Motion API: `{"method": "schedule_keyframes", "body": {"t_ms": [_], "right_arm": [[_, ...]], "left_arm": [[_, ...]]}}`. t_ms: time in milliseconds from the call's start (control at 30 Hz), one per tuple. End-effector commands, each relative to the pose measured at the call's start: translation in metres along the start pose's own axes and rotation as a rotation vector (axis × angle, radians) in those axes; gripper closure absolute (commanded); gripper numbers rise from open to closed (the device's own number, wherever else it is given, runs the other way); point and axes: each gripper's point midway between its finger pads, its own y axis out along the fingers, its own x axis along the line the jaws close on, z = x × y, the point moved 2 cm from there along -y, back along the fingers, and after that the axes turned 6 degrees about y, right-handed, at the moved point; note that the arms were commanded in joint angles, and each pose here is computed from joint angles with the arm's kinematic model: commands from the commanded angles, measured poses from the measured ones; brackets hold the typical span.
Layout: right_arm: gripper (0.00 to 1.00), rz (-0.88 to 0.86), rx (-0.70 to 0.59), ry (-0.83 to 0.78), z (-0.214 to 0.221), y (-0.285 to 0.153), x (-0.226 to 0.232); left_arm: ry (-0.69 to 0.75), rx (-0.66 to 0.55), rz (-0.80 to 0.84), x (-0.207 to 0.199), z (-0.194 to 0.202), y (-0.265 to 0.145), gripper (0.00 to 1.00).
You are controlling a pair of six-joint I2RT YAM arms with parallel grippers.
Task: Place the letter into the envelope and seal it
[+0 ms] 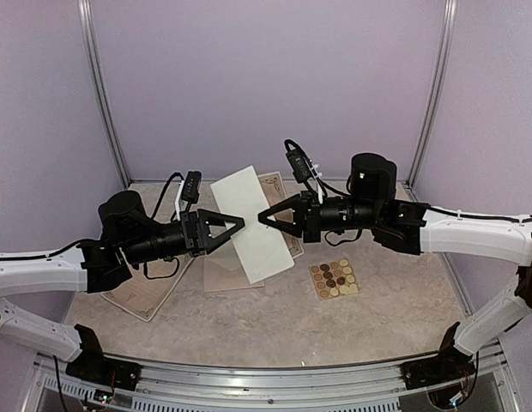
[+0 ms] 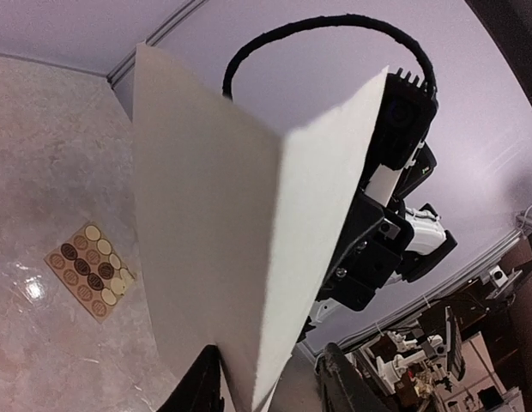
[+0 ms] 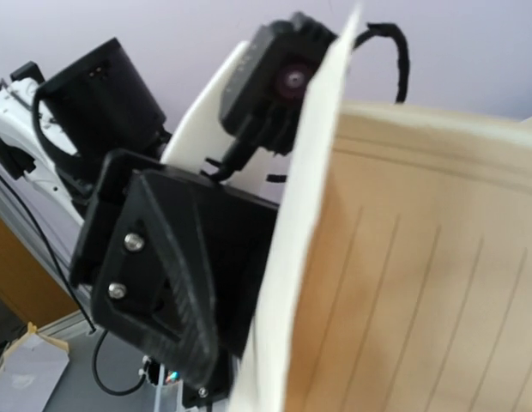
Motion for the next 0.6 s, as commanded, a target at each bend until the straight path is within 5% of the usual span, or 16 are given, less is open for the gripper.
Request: {"method": "schedule_keyframes", "body": {"t_ms": [0,167,233,433,567], "right_arm": [[1.00,0.010,-0.011,0.002,0.000,-0.003,0.004],[1.00,0.044,-0.016,0.011,-0.001,-0.005,0.000],[0.98,0.065,-0.028,0.011,-0.004,-0.008,0.000],[0.49,0.177,-0.100,0.003,-0.016,-0.031,-0.004],[0.34,0.328,-0.186,0.062,-0.024,-0.067,-0.028]], "left_arm": [[0.022,-0.022,0.040,-0.013,-0.009,0.002,0.72],[0.021,-0.009,0.023,-0.008,-0.006,0.004,0.99],[0.026,-0.008,0.001,-0.004,-0.005,0.004,1.00],[0.085,-0.005,-0.059,0.003,-0.005,0.000,1.00],[0.149,0.004,-0.064,0.001,-0.005,-0.004,1.00]]}}
